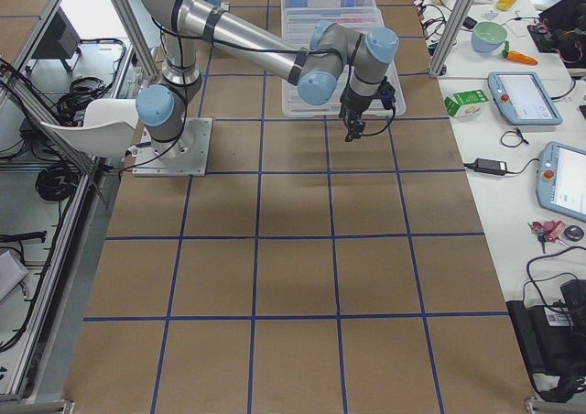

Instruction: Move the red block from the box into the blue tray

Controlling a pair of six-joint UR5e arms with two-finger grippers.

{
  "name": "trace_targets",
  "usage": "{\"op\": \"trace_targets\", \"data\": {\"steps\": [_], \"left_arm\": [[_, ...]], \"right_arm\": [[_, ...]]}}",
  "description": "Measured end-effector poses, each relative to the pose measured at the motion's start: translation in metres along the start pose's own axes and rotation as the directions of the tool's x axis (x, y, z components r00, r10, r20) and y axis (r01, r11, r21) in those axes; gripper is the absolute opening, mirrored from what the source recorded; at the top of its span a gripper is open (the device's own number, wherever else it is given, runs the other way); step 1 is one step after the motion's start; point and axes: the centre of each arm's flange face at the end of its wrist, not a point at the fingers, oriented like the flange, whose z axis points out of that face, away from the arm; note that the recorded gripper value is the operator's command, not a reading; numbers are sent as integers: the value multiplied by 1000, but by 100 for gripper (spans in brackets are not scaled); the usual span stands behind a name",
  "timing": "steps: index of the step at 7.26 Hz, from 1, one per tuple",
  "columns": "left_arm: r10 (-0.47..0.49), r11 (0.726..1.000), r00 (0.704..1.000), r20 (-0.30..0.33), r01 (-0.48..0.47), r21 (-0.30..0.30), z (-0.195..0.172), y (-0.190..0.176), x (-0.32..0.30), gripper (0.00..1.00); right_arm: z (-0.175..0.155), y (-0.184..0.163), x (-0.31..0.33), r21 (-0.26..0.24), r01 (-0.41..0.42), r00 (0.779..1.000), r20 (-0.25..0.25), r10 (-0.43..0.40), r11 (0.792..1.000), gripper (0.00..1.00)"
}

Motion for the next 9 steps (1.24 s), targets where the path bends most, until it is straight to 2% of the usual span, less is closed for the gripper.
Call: {"op": "trace_targets", "data": {"steps": [2,4,6,9], "left_arm": [[-43,999,999,24,42,12,-47,2,64,92],[-59,997,997,58,56,49,-74,7,139,92],[-72,995,996,57,68,78,-82,12,196,97],[-125,987,992,34,121,109,-89,14,235,100]], "right_arm": [[-1,-6,-27,0,-5,1000,-6,5,1000,100],[-1,-11,-53,0,-2,1000,-13,2,1000,100],[-2,-16,-82,3,-21,1000,-19,22,1000,100],[-3,-19,-124,6,-55,998,-27,55,998,100]]}}
